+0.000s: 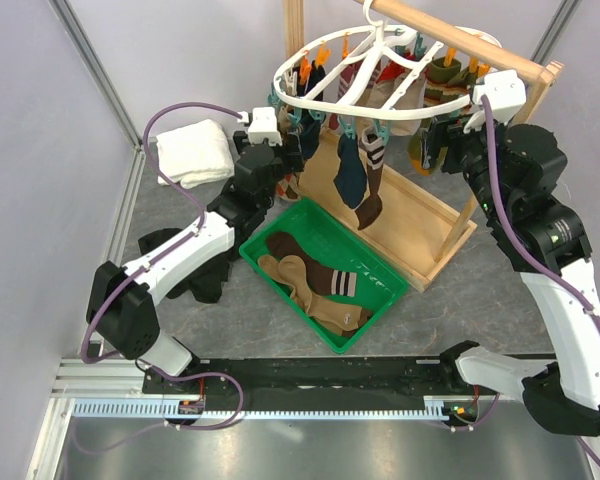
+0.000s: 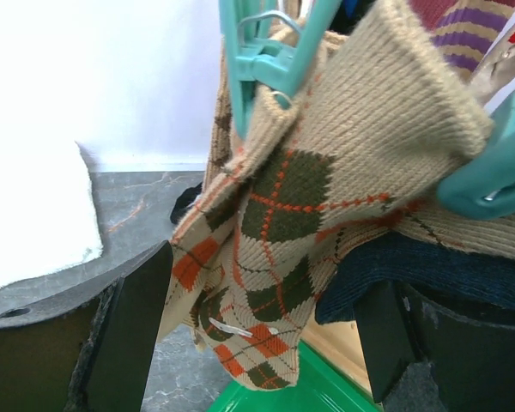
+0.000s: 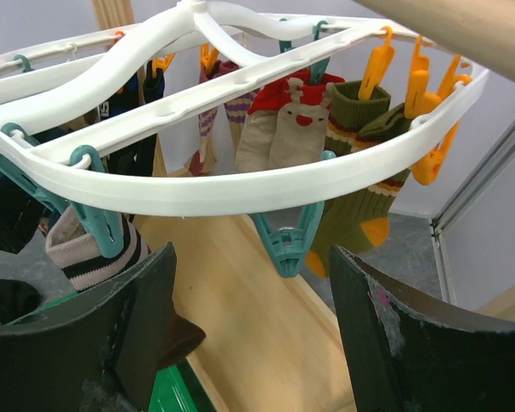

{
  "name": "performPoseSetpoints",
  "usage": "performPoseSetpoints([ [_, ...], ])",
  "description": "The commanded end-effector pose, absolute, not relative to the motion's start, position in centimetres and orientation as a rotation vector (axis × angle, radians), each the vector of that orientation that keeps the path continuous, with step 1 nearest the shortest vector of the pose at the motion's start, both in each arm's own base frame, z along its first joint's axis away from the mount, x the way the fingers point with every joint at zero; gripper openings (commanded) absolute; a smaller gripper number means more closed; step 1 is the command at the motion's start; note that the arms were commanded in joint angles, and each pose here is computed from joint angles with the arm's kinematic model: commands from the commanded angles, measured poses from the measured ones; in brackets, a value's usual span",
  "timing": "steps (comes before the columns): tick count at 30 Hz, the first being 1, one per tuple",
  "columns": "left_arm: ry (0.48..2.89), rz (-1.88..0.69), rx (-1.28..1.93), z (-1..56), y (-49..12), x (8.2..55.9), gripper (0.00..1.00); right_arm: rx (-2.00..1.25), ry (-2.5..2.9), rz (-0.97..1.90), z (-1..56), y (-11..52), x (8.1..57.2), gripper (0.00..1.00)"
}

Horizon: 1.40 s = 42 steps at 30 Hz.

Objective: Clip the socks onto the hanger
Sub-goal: Open the clamp at the hanger.

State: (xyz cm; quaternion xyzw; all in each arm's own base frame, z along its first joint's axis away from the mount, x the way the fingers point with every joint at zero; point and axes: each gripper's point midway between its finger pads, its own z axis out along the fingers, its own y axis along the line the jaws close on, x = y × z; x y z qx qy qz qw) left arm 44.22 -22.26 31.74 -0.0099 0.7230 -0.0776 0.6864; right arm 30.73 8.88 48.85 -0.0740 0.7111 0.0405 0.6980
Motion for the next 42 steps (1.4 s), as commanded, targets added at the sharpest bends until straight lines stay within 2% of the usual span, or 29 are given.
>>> performPoseSetpoints([
  [1,1.578,-0.186,-0.067,34.0,-21.0,44.6,0.88,-0.124,1.580,0.089,49.4,8.7,31.2,0.78],
  [13,1.604,-0.183,-0.076,33.1,-19.7,45.6,0.87,-0.092,1.602,0.115,48.9,9.2,33.0,0.77],
  [22,1.613,-0.206,-0.077,33.0,-19.6,45.8,0.87,0.003,1.589,0.089,49.2,7.3,34.4,0.74],
  [33,1.621,-0.228,-0.054,32.9,-20.0,45.5,0.87,-0.113,1.540,0.166,50.6,8.7,34.3,0.71],
  [42,1.633,-0.253,-0.040,32.7,-20.4,45.3,0.87,-0.111,1.524,0.190,51.4,8.9,34.3,0.57],
])
